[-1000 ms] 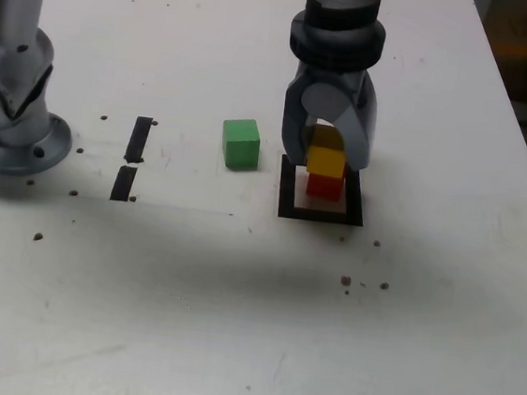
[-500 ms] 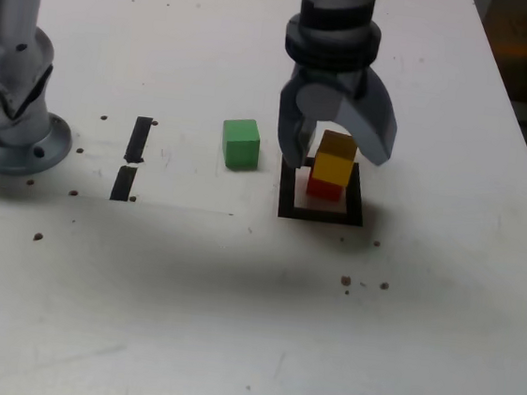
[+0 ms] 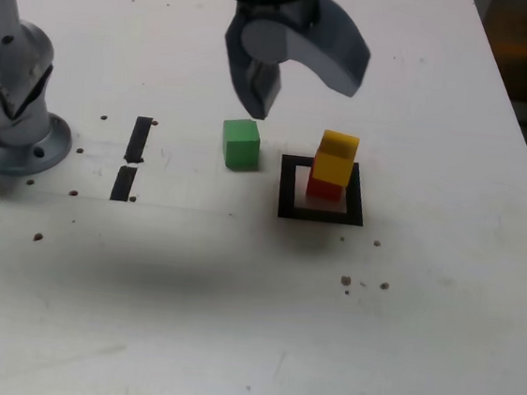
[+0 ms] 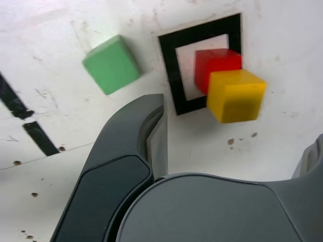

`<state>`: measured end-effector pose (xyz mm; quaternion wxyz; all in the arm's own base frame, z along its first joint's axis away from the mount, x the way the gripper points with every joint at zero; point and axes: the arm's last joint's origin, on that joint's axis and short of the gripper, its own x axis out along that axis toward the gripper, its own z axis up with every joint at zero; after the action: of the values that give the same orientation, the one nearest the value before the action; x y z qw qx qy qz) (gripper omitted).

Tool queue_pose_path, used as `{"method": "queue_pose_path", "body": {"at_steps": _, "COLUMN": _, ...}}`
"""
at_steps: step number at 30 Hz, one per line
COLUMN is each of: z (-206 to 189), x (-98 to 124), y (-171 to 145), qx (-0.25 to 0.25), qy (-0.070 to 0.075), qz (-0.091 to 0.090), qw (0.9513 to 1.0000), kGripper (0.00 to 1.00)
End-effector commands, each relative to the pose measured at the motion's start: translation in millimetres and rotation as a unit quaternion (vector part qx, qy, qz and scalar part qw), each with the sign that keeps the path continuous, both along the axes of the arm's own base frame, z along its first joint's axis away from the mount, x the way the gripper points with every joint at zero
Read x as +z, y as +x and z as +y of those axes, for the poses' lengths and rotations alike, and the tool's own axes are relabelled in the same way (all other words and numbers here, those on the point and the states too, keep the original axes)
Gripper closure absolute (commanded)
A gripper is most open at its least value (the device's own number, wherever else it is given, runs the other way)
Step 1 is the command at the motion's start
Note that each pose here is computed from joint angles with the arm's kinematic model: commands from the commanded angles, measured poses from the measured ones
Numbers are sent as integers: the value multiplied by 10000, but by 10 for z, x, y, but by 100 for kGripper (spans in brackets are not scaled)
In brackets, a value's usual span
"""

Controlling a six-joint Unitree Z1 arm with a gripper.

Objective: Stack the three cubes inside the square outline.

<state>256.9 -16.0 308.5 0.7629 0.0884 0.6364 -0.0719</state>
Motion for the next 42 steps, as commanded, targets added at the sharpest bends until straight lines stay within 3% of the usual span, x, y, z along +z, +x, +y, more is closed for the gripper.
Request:
{"method": "queue_pose_path", "body": {"at_steps": 1, "z": 16, "x": 9, "y": -108, "qx": 42, "qy": 44, "qz": -2, "qw": 10000, "kGripper": 0}}
{"method": "queue_pose_path", "body": {"at_steps": 13, "z": 259, "x": -324, "y": -411, "qx": 569, "qy": 22, "qz": 570, "qw": 9968, "kGripper": 1}}
{"method": "queue_pose_path", "body": {"at_steps": 21, "z": 377, "x": -551, "y": -337, "qx": 767, "qy": -203, "qz": 669, "qw": 9946, "kGripper": 1}}
{"method": "queue_pose_path", "body": {"at_steps": 29, "z": 475, "x": -753, "y": -182, "qx": 844, "qy": -209, "qz": 1020, "qw": 9910, "kGripper": 3}}
{"method": "queue_pose_path", "body": {"at_steps": 42, "z": 525, "x": -993, "y": -25, "qx": 873, "qy": -211, "qz": 1257, "qw": 9880, "kGripper": 10}}
